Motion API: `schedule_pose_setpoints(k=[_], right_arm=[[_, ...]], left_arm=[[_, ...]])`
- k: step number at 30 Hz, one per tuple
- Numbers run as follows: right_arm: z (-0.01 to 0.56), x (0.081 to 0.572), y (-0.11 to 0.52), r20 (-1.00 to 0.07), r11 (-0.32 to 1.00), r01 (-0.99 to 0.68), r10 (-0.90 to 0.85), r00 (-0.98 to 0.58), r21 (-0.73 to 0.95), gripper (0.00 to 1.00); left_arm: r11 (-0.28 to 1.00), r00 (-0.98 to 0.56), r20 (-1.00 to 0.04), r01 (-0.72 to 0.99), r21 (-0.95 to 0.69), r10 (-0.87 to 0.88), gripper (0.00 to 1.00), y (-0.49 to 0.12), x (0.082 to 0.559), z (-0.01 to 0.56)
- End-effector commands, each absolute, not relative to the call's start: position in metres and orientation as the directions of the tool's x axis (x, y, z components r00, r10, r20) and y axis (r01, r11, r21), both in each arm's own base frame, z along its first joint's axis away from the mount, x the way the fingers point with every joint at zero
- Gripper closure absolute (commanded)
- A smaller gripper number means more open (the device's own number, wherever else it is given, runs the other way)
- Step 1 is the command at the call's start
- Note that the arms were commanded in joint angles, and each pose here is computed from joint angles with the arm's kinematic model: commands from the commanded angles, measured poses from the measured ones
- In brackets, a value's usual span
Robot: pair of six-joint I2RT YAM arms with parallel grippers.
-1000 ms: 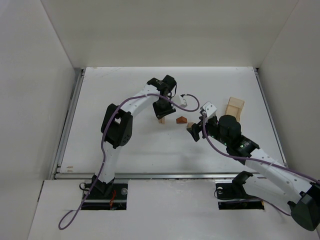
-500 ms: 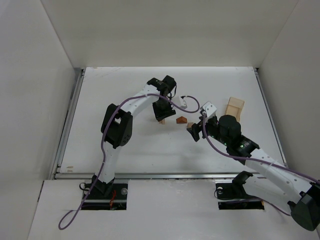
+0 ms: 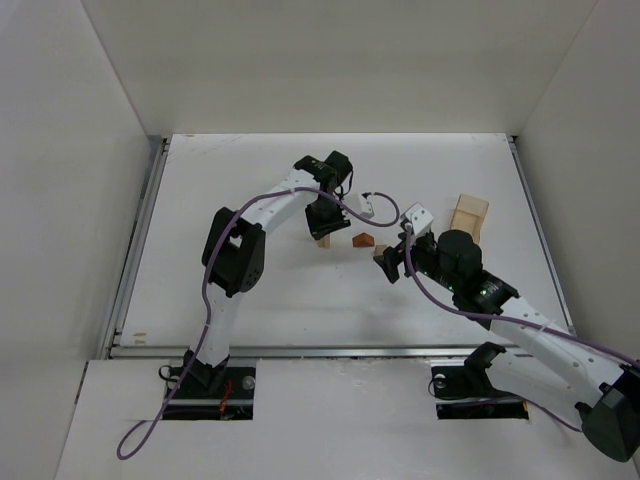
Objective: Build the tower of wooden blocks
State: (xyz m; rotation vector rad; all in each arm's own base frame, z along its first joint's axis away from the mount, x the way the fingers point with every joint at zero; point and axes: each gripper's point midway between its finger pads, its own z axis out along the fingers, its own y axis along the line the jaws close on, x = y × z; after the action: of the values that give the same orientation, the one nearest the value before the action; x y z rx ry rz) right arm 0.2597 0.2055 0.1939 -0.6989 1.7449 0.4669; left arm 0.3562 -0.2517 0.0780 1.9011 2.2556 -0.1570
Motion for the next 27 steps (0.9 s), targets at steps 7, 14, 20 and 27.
schedule_pose_setpoints(k=[7, 14, 20, 27], right_arm=[[0.211, 0.264, 0.211, -0.973, 0.745, -0.667, -0.179, -0.147, -0.036, 0.14], [0.211, 0.264, 0.211, -0.973, 0.745, -0.667, -0.179, -0.147, -0.036, 0.13], [0.211, 0.264, 0.211, -0.973, 0.745, -0.667, -0.179, -0.147, -0.036, 0.13], [0.211, 0.264, 0.211, -0.973, 0.745, -0.667, -0.179, -0.147, -0.036, 0.13]], left_arm=[[0.142, -0.117, -0.257, 0.987, 0.079, 0.959, 0.73, -0.254, 0.356, 0.109], [0.132, -0.109, -0.243, 0.988, 0.081, 0.964, 0.47, -0.252, 0.356, 0.109], [0.134, -0.110, -0.236, 0.987, 0.089, 0.966, 0.41, -0.250, 0.357, 0.109], [0.096, -0.081, -0.264, 0.994, 0.043, 0.961, 0.37, -0.265, 0.346, 0.109]])
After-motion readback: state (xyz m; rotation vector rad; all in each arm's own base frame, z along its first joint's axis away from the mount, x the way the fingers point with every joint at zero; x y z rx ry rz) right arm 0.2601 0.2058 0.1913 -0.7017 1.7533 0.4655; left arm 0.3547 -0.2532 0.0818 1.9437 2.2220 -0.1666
